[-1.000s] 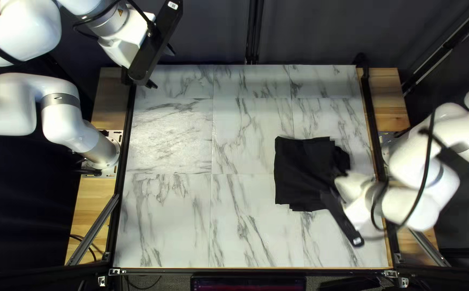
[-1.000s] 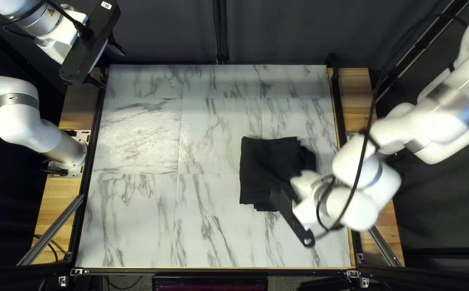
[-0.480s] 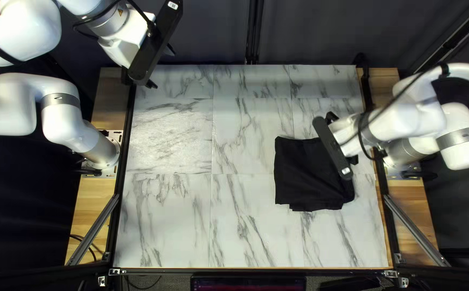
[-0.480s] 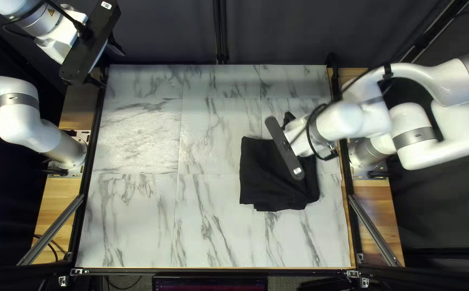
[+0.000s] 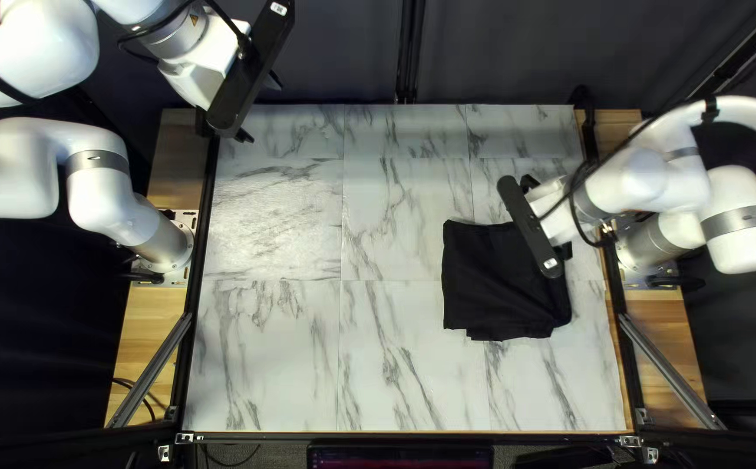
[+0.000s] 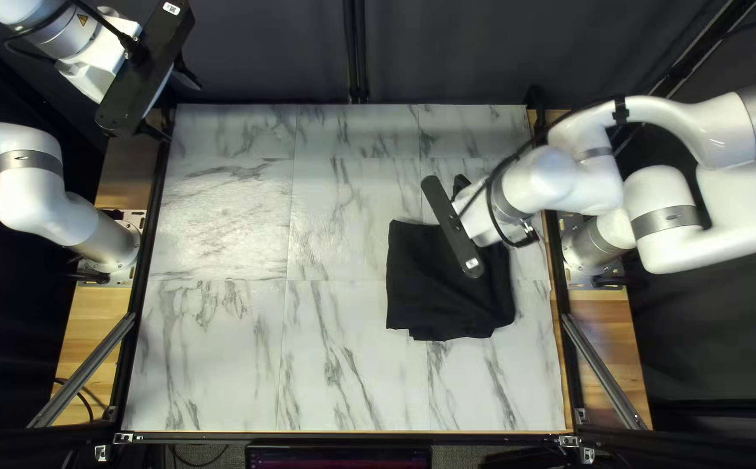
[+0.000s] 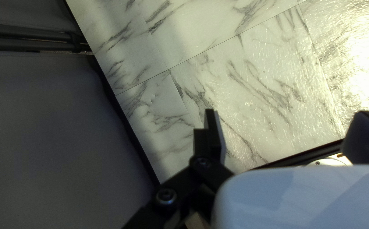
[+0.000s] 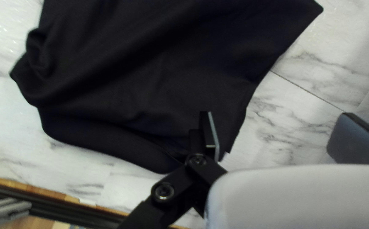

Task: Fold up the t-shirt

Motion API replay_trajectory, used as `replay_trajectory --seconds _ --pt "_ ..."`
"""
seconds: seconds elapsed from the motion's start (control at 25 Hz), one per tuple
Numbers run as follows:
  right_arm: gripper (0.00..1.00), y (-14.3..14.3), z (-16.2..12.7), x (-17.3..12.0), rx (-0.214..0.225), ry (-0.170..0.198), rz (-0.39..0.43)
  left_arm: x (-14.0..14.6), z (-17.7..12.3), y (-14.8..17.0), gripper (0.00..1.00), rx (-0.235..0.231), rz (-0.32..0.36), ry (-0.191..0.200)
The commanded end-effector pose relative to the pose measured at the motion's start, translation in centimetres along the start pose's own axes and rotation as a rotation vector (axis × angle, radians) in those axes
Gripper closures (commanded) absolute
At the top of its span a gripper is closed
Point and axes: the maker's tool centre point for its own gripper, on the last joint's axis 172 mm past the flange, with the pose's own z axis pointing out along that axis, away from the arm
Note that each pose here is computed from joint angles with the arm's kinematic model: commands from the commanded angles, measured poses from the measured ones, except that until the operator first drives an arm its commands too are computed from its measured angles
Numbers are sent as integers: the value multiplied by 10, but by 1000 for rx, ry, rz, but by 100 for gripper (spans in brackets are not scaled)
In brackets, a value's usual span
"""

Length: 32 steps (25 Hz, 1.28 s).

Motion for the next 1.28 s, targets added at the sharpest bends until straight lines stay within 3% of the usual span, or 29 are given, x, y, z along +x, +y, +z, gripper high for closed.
replay_trajectory --seconds 0.04,0.16,0.24,0.28,0.36,0.4,0.56,0.68,0.72,0.76,0.8,1.04,1.28 --pt "0 -2 18 -14 87 -83 113 0 0 0 0 0 0 0" --pt "0 -7 34 -24 130 -137 183 0 0 0 0 0 0 0" --pt "0 -9 41 -30 149 -153 212 0 0 0 0 0 0 0" --pt "3 -11 46 -34 165 -162 231 0 0 0 0 0 0 0" --pt "24 -15 50 -35 191 -169 248 0 0 0 0 0 0 0" --pt "29 -16 52 -35 204 -171 253 0 0 0 0 0 0 0" --pt "32 -20 60 -35 249 -175 253 0 0 0 0 0 0 0" --pt "45 -19 66 -35 279 -175 239 0 0 0 0 0 0 0" --pt "53 -18 67 -34 284 -175 235 0 0 0 0 0 0 0" --pt "70 -17 68 -34 293 -175 228 0 0 0 0 0 0 0" --pt "99 -17 69 -34 299 -175 223 0 0 0 0 0 0 0" --pt "100 -17 67 -33 305 -174 216 0 0 0 0 0 0 0" --pt "100 -24 47 -38 265 -179 247 0 0 0 0 0 0 0"
